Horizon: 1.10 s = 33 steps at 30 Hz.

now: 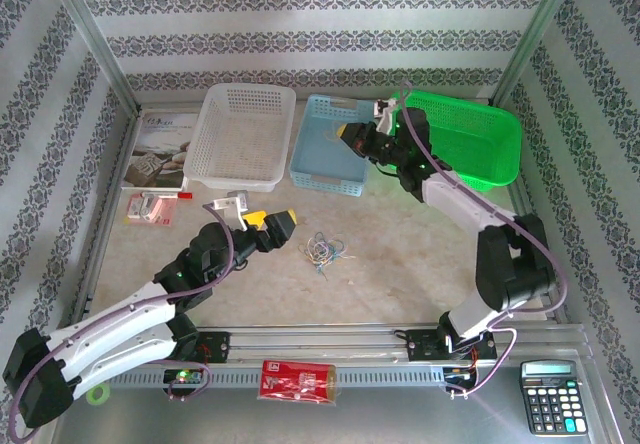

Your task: Untangle the cables

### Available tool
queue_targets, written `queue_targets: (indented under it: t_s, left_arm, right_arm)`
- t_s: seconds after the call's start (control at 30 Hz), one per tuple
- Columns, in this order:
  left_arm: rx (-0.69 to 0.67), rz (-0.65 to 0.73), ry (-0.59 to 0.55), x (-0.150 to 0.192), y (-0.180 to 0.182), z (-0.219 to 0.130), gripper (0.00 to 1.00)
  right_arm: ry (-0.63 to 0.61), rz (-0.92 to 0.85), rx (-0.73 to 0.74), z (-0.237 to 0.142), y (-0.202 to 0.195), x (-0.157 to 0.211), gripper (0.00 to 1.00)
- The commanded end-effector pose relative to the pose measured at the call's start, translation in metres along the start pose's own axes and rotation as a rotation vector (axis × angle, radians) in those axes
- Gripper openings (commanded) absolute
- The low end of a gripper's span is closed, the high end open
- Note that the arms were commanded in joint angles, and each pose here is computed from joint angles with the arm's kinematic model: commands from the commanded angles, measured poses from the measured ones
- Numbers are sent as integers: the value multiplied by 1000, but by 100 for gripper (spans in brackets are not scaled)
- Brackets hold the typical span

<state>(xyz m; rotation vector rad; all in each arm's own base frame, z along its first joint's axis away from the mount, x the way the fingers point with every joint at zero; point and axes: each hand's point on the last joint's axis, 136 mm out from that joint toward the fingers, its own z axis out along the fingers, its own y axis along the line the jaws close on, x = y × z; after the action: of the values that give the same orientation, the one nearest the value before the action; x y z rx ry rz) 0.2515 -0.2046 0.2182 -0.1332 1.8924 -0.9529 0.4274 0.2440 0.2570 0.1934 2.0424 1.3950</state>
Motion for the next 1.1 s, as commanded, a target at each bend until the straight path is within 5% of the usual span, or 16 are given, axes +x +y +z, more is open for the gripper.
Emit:
queue_targets:
  t_s: [0.0, 0.47, 0.77, 0.83, 0.97, 1.07]
  left_arm:
    - [-35, -10, 7, -4, 2, 1, 100]
    - [-188, -131, -135, -40, 38, -23, 100]
    - [-168, -194, -299, -86, 27, -42, 100]
    - [-169, -199, -316, -92, 26, -43, 100]
    - [-171, -218, -310, -95, 23, -40, 100]
    - [-177, -220, -294, -95, 22, -38, 100]
  right_arm:
    - [32, -23, 9, 15, -10, -3, 0]
    - [160, -69, -105, 109, 38, 14, 0]
    - [190, -101, -160, 202, 48, 36, 0]
    - [209, -88, -159, 220, 42, 42, 4]
    - [251, -113, -147, 240, 42, 53, 39]
    - [253, -129, -155, 241, 49, 49, 50]
